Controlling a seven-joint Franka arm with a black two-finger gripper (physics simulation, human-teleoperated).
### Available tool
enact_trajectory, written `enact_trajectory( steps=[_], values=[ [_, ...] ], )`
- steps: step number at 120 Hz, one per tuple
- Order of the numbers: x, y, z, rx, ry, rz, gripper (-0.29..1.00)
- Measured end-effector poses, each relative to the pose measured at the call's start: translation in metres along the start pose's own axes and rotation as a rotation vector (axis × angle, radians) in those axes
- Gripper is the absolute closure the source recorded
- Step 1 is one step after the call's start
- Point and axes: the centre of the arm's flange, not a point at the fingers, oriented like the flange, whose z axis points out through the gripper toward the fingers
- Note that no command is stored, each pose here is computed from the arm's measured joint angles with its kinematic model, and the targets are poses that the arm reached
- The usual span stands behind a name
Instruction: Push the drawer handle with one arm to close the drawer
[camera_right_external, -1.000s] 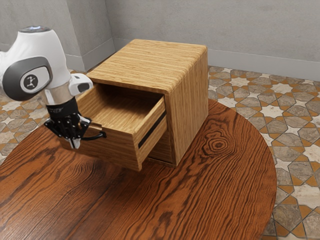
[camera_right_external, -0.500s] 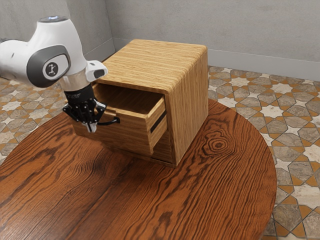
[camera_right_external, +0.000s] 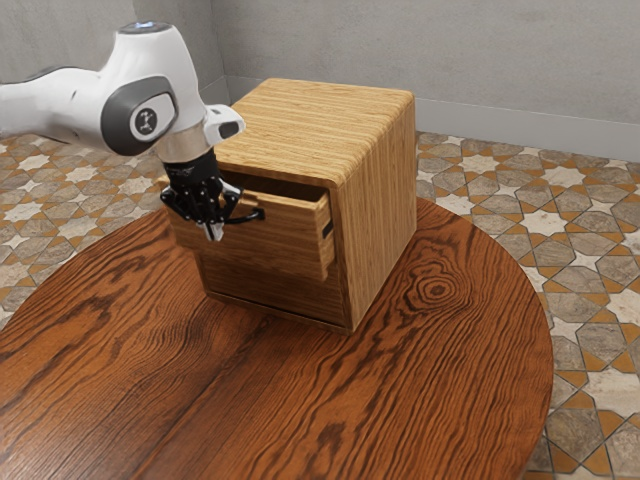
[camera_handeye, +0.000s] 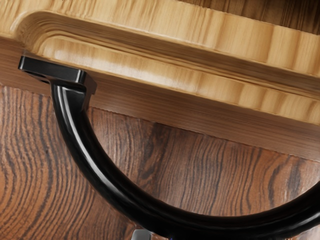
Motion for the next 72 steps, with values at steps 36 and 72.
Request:
enact_trajectory(
  steps=[36,72],
  values=[
    [0.025,0.008,0.006,0.0,0.03,0.027,0.74],
    [0.021,0.009,-0.004,-0.001,0.044,0.043,0.73]
  ],
)
